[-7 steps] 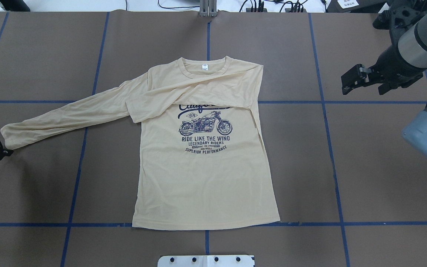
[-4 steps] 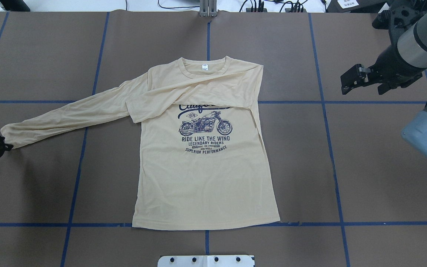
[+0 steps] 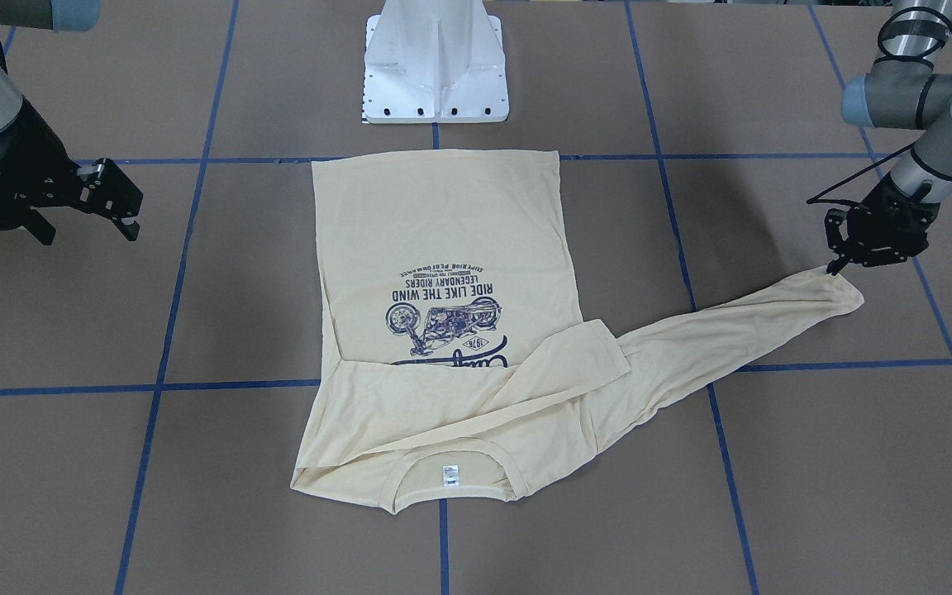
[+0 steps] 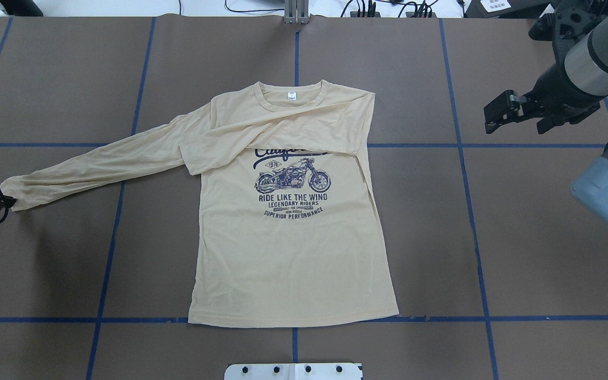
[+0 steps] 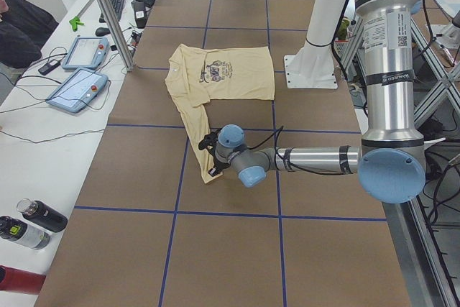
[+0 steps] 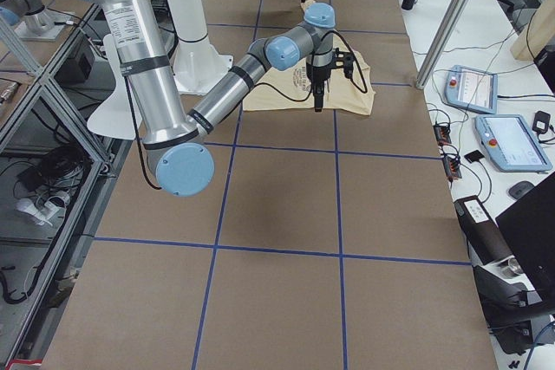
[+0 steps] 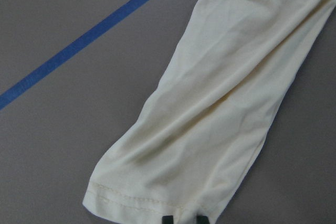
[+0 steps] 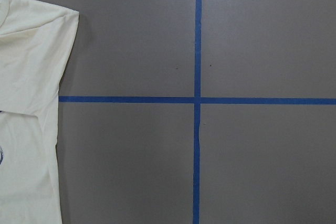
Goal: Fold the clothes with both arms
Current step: 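Grasp the sleeve cuff nearest the left gripper while the right arm withdraws, then fold the held sleeve across the shirt front and release it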
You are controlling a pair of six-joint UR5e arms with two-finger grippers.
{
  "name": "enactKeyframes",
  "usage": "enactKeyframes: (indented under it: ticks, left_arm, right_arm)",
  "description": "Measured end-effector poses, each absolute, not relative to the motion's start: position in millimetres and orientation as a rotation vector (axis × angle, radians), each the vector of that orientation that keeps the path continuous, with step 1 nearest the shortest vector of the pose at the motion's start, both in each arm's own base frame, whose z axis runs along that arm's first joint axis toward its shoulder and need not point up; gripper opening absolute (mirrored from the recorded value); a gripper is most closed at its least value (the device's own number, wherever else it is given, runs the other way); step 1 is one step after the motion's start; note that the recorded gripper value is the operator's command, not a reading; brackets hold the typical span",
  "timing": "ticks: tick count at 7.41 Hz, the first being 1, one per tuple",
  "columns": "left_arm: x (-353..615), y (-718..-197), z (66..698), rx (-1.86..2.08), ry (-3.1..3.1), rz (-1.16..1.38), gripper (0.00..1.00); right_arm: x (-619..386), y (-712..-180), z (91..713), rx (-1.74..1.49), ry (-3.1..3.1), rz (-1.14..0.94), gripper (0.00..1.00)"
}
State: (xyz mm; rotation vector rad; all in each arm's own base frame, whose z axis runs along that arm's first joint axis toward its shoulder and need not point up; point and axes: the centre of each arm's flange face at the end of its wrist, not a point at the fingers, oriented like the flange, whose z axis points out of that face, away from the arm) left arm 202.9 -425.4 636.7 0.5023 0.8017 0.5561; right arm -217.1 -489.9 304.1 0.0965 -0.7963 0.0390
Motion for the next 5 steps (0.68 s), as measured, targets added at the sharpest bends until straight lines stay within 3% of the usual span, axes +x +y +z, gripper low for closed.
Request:
enactKeyframes:
  ticks: [3,5]
  left_arm:
    - [207,-430,576,0.589,0.850,0.573,0.00]
    - [233,-465,490,0.574,0.869,0.531,0.00]
  right_arm:
    - [-218,-491,304,0.095,-0.796,0.043,1.00]
    - [-218,-491,304,0.094,-0.796,0.044,1.00]
